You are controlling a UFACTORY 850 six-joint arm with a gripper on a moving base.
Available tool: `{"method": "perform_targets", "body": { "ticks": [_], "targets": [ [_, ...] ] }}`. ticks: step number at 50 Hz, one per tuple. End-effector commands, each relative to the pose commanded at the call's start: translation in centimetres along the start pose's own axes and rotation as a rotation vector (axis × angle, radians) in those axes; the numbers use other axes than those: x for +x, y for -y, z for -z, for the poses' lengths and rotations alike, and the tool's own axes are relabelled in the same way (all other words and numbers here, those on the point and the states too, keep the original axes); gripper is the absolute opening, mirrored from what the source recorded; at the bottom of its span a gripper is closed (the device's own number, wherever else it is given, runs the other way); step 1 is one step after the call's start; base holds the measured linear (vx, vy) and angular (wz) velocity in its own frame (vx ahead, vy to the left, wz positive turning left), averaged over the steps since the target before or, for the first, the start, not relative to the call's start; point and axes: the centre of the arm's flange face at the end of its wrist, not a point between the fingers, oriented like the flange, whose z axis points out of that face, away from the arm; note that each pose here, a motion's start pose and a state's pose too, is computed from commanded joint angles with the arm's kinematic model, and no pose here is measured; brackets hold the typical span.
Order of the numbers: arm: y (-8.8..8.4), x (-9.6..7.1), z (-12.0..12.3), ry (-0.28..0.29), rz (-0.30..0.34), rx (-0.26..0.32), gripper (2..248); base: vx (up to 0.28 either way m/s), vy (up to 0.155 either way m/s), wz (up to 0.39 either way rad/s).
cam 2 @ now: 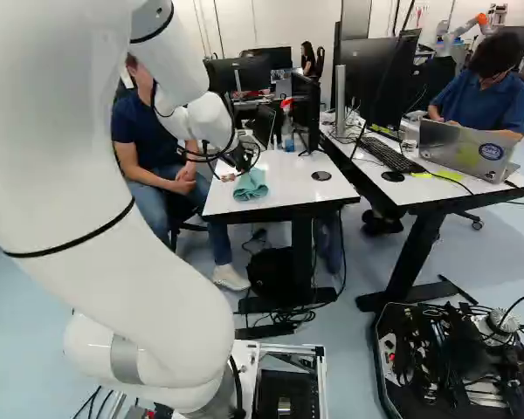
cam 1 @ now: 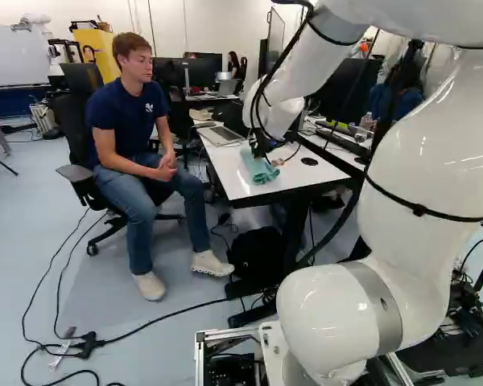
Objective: Clean the table with the green towel
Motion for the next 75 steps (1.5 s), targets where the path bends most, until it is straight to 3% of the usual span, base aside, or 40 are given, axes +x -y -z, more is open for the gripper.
{"method": "perform_targets", "body": {
  "ticks": [17,37,75],
  "targets": [
    [-0.8,-1.6,3.9,-0.043,-0.013,-0.013,32,0.000,0.000,0.000],
    [-0.7,-1.7,4.3,-0.050,-0.013,-0.012,32,0.000,0.000,0.000],
    [4.8,-0.9,3.7,-0.049,0.079,0.075,32,0.000,0.000,0.000]
  ]
}}
